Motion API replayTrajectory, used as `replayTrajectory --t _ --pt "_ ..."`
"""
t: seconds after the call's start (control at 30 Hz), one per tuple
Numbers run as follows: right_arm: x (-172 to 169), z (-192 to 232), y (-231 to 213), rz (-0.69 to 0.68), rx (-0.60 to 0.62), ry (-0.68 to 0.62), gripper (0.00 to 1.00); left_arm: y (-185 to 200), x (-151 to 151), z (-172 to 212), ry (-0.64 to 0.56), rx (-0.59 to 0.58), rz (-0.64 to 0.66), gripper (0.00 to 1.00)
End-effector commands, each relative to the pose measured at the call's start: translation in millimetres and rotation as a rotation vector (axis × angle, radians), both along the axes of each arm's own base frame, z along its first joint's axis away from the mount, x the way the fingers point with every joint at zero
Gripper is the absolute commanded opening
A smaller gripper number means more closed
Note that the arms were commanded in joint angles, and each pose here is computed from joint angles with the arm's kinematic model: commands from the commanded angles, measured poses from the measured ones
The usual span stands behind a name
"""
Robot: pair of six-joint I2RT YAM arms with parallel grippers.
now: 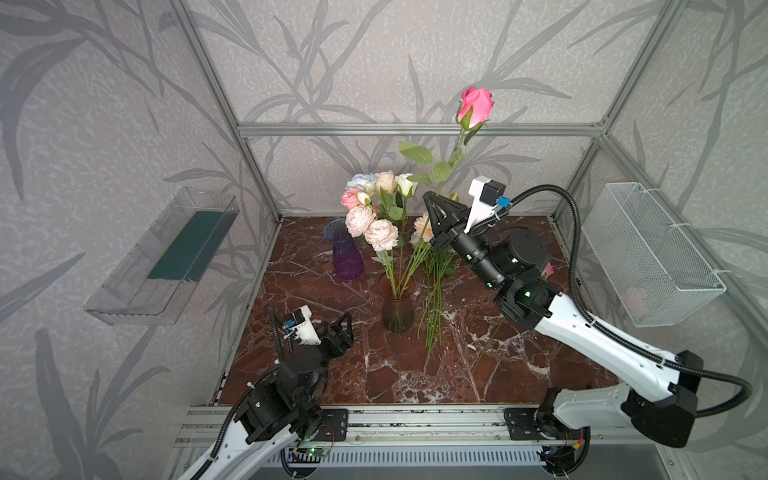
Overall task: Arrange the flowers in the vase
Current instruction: 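Lift the pink rose upright with the right gripper, then carry the pink rose to the pink vase and lower its stem in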
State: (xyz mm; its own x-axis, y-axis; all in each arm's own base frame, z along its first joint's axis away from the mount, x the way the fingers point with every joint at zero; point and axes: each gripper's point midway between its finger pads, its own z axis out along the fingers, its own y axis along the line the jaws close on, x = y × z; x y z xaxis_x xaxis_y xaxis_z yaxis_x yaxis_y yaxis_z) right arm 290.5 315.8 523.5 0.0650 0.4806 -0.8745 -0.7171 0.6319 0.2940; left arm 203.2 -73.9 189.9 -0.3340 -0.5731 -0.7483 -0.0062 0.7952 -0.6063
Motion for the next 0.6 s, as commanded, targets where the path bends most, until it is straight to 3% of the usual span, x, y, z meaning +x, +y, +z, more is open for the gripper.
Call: replayTrajectory --t 0.0,0.27,0.57 --pt "0 15 1 -0.019 0.048 -0.049 0.01 7 0 14 -0.023 -0.015 0.032 0.83" --pt "14 -33 17 -0.033 0.066 0.028 0.01 7 1 13 -0.029 -0.010 0.035 0.82" --pt "15 -100 36 -0.062 -0.040 0.150 0.05 5 3 10 -0.030 -0.009 0.032 0.83"
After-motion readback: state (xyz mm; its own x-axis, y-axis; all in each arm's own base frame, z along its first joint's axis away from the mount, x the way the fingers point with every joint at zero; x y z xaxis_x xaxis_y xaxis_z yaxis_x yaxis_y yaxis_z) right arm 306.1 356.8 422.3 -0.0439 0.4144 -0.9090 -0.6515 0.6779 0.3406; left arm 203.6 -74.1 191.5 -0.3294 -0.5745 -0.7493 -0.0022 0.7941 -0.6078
